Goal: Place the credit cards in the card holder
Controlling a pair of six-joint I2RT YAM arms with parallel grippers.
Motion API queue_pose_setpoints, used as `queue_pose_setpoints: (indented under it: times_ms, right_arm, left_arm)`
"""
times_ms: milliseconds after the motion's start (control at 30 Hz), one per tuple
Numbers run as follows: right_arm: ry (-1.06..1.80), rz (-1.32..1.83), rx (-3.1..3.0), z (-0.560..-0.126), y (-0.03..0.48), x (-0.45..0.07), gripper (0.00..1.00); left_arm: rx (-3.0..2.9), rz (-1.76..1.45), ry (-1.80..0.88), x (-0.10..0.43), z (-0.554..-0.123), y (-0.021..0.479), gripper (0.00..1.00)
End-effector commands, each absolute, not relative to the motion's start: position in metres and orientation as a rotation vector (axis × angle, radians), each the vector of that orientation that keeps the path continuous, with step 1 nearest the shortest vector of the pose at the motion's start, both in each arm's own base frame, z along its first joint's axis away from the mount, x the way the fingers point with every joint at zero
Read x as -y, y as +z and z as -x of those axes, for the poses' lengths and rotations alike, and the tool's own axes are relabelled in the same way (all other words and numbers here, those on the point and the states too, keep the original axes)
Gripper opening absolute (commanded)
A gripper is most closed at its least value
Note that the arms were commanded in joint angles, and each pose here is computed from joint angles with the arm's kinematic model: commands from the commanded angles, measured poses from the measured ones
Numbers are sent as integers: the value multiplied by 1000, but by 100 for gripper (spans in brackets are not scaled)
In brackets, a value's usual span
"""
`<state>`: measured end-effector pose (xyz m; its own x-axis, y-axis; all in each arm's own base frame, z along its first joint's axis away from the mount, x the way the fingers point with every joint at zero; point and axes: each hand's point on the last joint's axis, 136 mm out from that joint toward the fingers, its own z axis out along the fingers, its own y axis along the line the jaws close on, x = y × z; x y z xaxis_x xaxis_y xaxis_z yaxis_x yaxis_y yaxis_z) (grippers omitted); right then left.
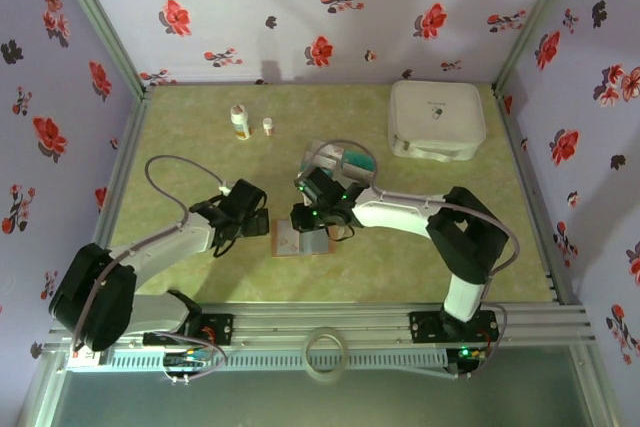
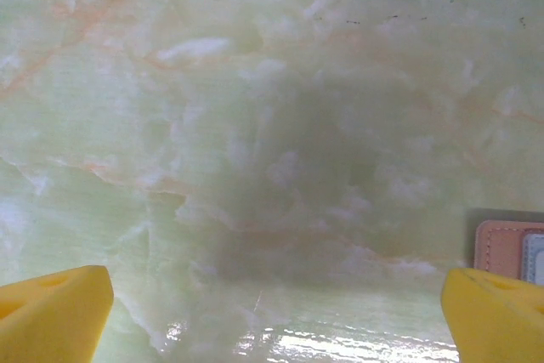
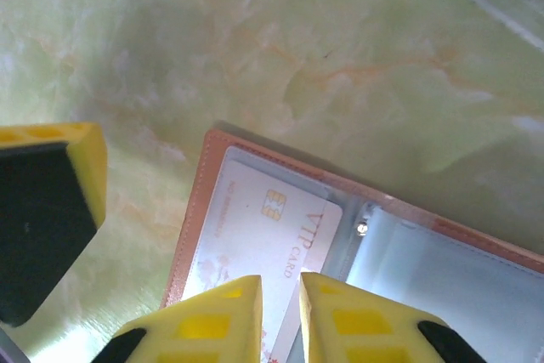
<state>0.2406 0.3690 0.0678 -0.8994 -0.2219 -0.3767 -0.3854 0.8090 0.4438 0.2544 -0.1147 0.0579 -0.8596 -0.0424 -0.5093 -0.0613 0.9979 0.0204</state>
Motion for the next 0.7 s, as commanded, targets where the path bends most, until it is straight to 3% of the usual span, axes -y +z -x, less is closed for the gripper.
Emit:
queue_pose_setpoints:
  times_ms: [0,300,667]
  right_arm:
    - [704,437,-2693,-241,67,-350,24]
    - [693,309,-2711,-238,57,-310,41]
    - [718,248,-2709,-238,54,-299,45]
  left_arm:
    - [-2613,35,22,115,-251,61,100]
    - [-2627,3,-101,129,-239,55,100]
    - [-2657,-44,-119,144,-228,37,100]
